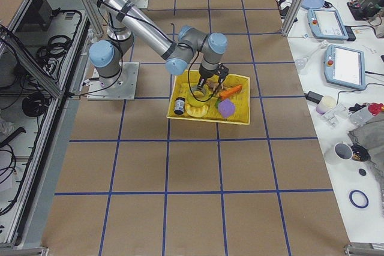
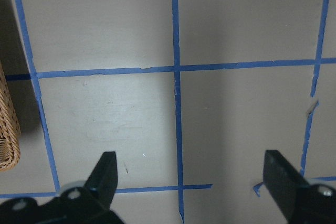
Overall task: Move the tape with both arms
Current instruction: 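Lift the tape roll out and set it on the table center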
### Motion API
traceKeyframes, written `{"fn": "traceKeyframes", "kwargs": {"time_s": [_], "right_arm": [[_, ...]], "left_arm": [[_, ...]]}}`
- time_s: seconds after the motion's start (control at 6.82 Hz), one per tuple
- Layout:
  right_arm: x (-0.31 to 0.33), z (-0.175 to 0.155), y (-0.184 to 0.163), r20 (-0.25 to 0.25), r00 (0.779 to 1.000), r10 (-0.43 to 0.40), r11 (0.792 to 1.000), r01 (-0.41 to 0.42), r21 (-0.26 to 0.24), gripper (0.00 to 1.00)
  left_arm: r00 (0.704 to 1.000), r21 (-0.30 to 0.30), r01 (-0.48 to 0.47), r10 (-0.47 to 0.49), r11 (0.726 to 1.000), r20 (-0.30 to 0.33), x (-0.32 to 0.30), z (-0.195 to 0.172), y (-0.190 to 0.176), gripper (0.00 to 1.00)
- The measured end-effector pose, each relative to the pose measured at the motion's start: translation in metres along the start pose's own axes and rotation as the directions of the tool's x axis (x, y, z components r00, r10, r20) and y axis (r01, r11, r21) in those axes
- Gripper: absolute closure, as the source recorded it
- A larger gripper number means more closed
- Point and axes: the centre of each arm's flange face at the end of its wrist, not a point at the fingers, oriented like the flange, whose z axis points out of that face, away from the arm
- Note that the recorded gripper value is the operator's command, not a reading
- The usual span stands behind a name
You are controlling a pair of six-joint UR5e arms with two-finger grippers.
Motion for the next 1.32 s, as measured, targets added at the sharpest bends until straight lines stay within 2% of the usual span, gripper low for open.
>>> {"fn": "traceKeyframes", "kwargs": {"time_s": [0.29,0.59,0.73,1.03,1.32], "right_arm": [[-0.039,-0.054,0.01,0.054,0.998,0.026,1.0,-0.026,-0.001,1.0],[-0.147,-0.068,0.045,0.091,0.99,0.105,0.994,-0.106,-0.003,1.0],[-0.211,-0.062,0.071,0.132,0.98,0.151,0.988,-0.152,-0.001,1.0],[-0.329,-0.024,0.129,0.198,0.954,0.226,0.973,-0.229,-0.012,1.0],[-0.399,0.009,0.178,0.23,0.937,0.262,0.964,-0.264,-0.025,1.0]], "left_arm": [[1.0,0.0,0.001,-0.001,1.0,0.005,0.0,0.0,0.001,0.0],[1.0,0.001,0.0,0.0,1.0,0.005,0.0,-0.001,0.001,0.0],[1.0,0.001,0.0,0.0,1.0,0.004,0.0,-0.001,0.001,0.0],[1.0,0.004,0.0,0.0,1.0,0.001,0.001,-0.003,0.002,0.0],[1.0,0.006,0.0,0.0,1.0,0.001,0.001,-0.003,0.002,0.0]]}}
